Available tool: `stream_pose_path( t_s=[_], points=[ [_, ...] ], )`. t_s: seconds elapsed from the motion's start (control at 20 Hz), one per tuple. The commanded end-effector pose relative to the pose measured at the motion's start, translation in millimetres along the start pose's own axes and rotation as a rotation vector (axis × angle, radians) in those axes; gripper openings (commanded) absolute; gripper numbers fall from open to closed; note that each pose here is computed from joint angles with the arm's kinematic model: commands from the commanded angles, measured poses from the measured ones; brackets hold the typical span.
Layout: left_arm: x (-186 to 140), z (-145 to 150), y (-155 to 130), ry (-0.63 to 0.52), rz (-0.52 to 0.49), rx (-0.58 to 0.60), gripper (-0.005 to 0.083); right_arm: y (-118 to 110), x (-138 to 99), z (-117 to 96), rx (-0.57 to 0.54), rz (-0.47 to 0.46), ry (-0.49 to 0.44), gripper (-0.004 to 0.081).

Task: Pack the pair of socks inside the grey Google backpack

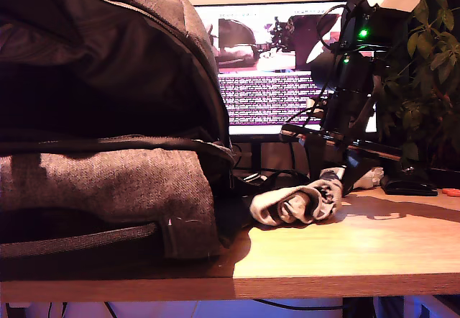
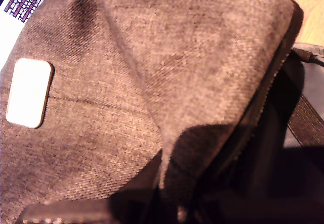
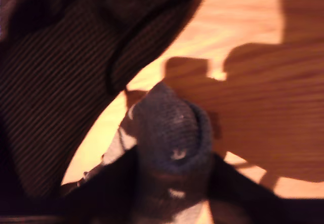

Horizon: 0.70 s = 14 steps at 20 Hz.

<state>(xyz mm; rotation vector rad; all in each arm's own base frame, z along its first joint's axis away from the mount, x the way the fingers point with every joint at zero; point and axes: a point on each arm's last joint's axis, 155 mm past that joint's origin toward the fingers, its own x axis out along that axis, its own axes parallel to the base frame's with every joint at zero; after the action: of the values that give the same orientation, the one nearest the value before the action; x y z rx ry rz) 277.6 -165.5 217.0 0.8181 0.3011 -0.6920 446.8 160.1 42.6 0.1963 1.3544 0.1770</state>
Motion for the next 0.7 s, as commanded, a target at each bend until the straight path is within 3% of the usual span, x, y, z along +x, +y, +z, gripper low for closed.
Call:
stream_pose_path(
  t_s=[0.0,0.4,0.65],
  points=[
    [1,7,4,-0.024,0.008,0.001,-0.0024,5,-9,5,-0.045,0.003,-0.018,-0.0013],
    [-8,22,16,-0.052,0.029,-0.001,-0.0024,13,-105,20,-0.214,-0.055,-0.215,-0.0013],
    [-31,51,39,-0.1,0.059,-0.005,-0.0024,25,-151,12,-0.284,-0.04,-0.285,-0.0013]
  ],
)
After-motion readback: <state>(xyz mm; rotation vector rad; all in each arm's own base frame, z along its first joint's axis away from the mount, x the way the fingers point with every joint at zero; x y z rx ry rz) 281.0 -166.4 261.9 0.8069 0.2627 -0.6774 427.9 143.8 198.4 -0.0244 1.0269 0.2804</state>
